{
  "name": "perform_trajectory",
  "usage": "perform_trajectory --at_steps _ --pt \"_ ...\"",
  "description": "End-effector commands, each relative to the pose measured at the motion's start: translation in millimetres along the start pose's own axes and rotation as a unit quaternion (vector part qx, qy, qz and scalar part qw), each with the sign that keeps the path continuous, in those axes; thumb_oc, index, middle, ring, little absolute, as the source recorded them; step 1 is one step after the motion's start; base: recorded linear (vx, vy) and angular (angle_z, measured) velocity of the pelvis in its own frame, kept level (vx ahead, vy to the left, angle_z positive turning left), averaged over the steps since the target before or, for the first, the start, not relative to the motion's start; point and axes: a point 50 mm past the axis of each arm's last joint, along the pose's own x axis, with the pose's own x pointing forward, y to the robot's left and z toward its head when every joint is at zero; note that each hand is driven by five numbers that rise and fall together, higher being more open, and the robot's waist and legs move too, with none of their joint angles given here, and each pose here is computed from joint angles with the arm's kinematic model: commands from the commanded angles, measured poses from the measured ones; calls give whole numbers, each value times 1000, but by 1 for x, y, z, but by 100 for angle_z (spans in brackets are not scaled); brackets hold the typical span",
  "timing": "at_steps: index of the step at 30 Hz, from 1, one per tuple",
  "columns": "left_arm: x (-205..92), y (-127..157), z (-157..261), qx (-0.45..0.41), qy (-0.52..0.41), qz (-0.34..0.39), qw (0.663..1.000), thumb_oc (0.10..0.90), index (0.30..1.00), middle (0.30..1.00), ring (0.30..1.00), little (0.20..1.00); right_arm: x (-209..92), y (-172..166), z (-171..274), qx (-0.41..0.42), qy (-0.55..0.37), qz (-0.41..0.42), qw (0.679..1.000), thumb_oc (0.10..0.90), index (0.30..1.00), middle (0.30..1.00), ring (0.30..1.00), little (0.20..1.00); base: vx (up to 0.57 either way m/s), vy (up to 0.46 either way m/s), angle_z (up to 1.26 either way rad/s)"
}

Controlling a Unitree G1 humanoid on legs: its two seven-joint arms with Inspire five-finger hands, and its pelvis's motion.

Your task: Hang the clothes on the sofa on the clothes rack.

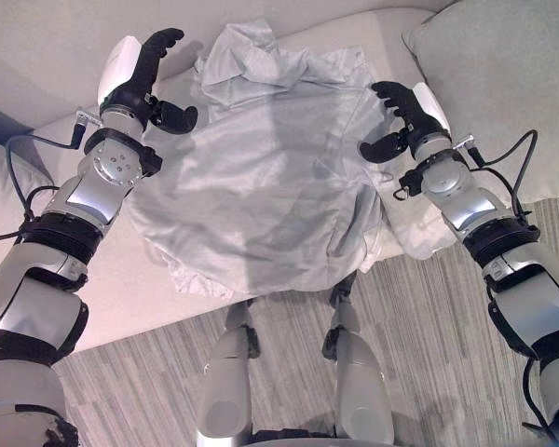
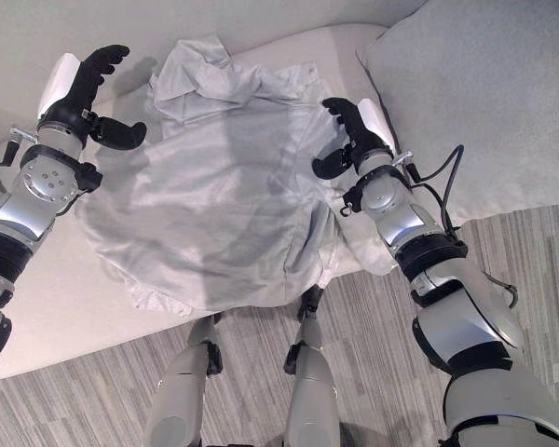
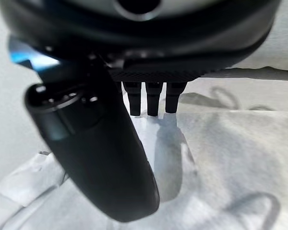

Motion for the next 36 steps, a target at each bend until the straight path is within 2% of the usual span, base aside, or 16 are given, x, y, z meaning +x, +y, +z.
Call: perform_trajectory --at_steps 1,6,14,30,36 --pt "18 61 38 20 -73 112 991 800 900 900 900 900 17 -61 49 -5 -70 -98 993 800 900 900 900 900 0 0 0" --pt "20 60 39 33 -70 111 991 800 900 900 900 900 18 -66 52 -22 -72 -107 991 800 900 900 900 900 18 12 3" --pt "23 64 38 60 -62 114 990 800 900 900 900 900 21 -62 50 -93 -60 -93 989 800 900 900 900 900 5 8 2" --pt "26 57 37 66 -51 110 991 800 900 900 900 900 24 -31 35 -98 -13 -44 994 800 900 900 900 900 0 6 -5" --pt "27 60 36 117 -48 94 988 800 900 900 900 900 21 -17 22 -100 6 -11 995 800 900 900 900 900 0 0 0"
